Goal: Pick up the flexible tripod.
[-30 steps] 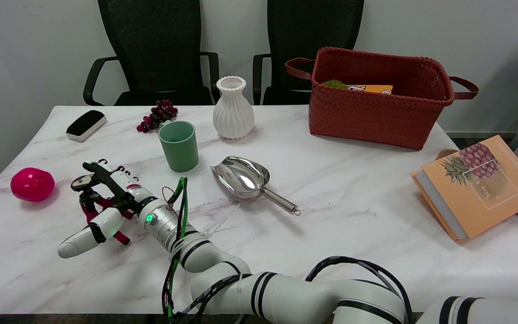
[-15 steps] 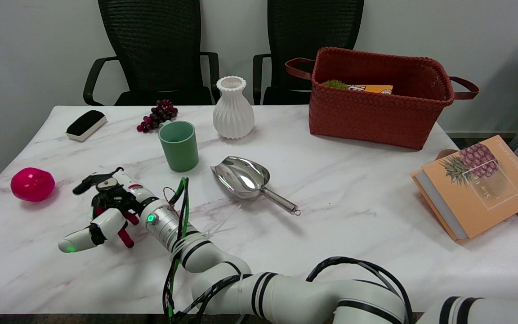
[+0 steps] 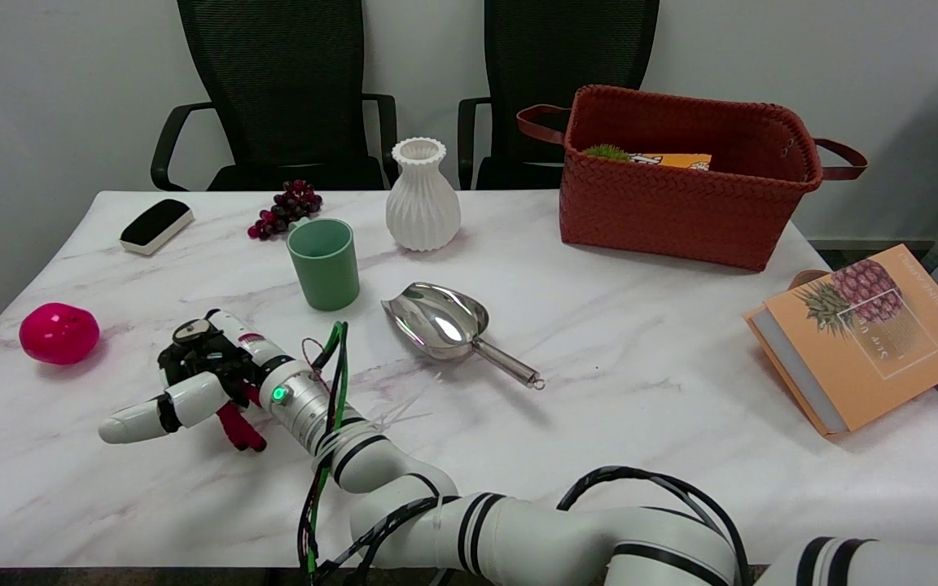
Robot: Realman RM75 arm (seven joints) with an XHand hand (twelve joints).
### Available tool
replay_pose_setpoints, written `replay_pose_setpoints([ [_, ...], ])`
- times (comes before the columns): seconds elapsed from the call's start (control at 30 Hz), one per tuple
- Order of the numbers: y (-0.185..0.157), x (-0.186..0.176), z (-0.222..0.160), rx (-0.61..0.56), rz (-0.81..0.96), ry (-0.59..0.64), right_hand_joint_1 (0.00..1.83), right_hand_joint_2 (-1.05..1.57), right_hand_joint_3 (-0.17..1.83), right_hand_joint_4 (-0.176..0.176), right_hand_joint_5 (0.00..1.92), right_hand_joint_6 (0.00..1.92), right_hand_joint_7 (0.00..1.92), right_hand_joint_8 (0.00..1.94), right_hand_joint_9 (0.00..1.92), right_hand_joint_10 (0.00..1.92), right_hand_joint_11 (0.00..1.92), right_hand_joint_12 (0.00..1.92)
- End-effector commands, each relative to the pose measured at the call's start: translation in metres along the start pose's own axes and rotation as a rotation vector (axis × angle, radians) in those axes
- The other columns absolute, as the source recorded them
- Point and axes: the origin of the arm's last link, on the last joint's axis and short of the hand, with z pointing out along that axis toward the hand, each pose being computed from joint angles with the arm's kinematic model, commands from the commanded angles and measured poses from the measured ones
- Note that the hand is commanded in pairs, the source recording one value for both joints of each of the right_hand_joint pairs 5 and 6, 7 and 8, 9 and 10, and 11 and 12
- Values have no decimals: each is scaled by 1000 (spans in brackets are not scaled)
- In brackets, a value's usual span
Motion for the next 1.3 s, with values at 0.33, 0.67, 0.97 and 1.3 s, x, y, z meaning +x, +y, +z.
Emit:
replay_pose_setpoints([
  [0.33, 3, 11, -6, 29, 14, 64, 1025, -222, 546, 0, 1784, 1784, 1920, 1920, 1920, 1920, 1920, 1920],
  [0.67, -5, 31, -7, 89, 5, 108, 1046, -328, 596, 0, 1868, 1868, 1920, 1920, 1920, 1920, 1920, 1920],
  [0.97, -3, 40, -12, 111, -3, 139, 1089, -312, 606, 0, 1867, 1867, 1920, 1920, 1920, 1920, 1920, 1920],
  [1.3, -6, 62, -19, 164, -14, 192, 1100, 11, 688, 0, 1826, 1826, 1920, 1920, 1920, 1920, 1920, 1920],
])
